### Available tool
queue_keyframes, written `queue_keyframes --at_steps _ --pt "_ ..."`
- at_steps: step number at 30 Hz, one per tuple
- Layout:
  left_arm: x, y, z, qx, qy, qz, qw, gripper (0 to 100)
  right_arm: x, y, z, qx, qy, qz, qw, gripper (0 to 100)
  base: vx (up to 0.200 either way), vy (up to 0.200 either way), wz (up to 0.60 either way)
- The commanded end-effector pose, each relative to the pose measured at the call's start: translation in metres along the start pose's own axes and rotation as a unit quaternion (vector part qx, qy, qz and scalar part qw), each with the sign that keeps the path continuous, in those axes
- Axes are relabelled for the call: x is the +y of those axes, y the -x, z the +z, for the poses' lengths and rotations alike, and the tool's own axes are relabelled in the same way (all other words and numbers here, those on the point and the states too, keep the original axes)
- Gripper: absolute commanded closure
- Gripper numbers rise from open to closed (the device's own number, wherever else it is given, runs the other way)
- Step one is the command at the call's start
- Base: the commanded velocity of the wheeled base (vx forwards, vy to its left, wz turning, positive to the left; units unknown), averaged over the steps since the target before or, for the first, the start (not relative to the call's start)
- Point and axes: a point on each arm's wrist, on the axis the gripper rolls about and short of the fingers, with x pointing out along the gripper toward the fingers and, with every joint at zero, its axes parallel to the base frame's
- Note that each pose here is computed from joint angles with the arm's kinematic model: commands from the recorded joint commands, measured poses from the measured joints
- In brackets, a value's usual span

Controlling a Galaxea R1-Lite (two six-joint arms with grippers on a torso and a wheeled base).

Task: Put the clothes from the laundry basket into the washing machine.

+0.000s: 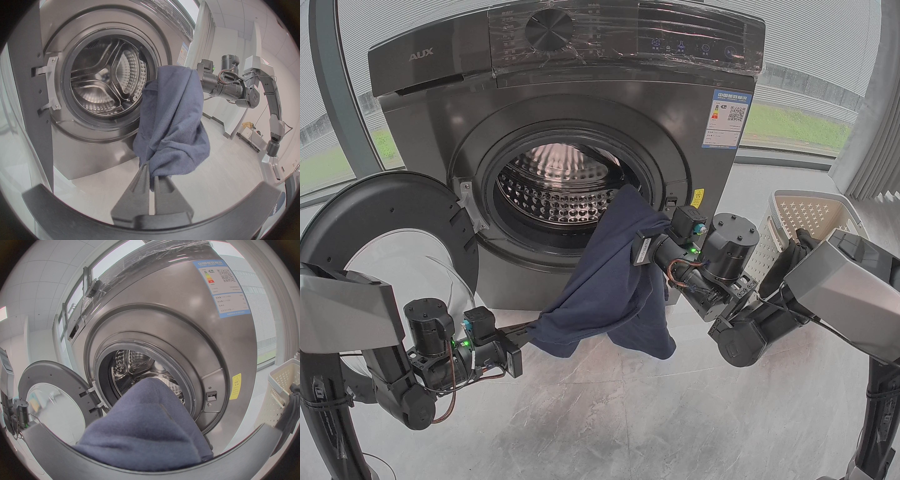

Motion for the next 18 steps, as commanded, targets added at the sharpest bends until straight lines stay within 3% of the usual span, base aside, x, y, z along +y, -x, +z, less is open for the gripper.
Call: queue_keyframes --at_steps 1,2,3,11,15,18 --pt "0.002 -0.002 -0.007 0.01 0.005 -0.004 0.9999 100 0.002 0.0 0.003 -0.004 -0.001 0.002 1.0 100 0.0 0.0 0.0" --pt "0.002 -0.001 -0.007 0.01 0.005 -0.008 0.9999 100 0.002 0.0 0.003 -0.004 -0.001 0.002 1.0 100 0.0 0.0 0.0" --pt "0.001 0.0 -0.007 0.011 0.005 -0.01 0.9999 0 0.001 0.0 0.002 -0.003 -0.001 0.001 1.0 100 0.0 0.0 0.0" --pt "-0.006 0.012 -0.018 0.042 0.011 -0.027 0.9987 0 -0.003 -0.005 0.005 -0.012 0.0 -0.004 0.9999 100 0.0 0.0 0.0" --pt "-0.012 0.024 -0.028 0.066 0.006 -0.059 0.996 0 -0.007 -0.009 0.006 -0.017 0.002 -0.009 0.9998 100 0.0 0.0 0.0" --pt "-0.015 0.025 -0.027 0.066 0.0 -0.069 0.9954 0 -0.003 -0.008 0.004 -0.014 0.001 -0.004 0.9999 100 0.0 0.0 0.0"
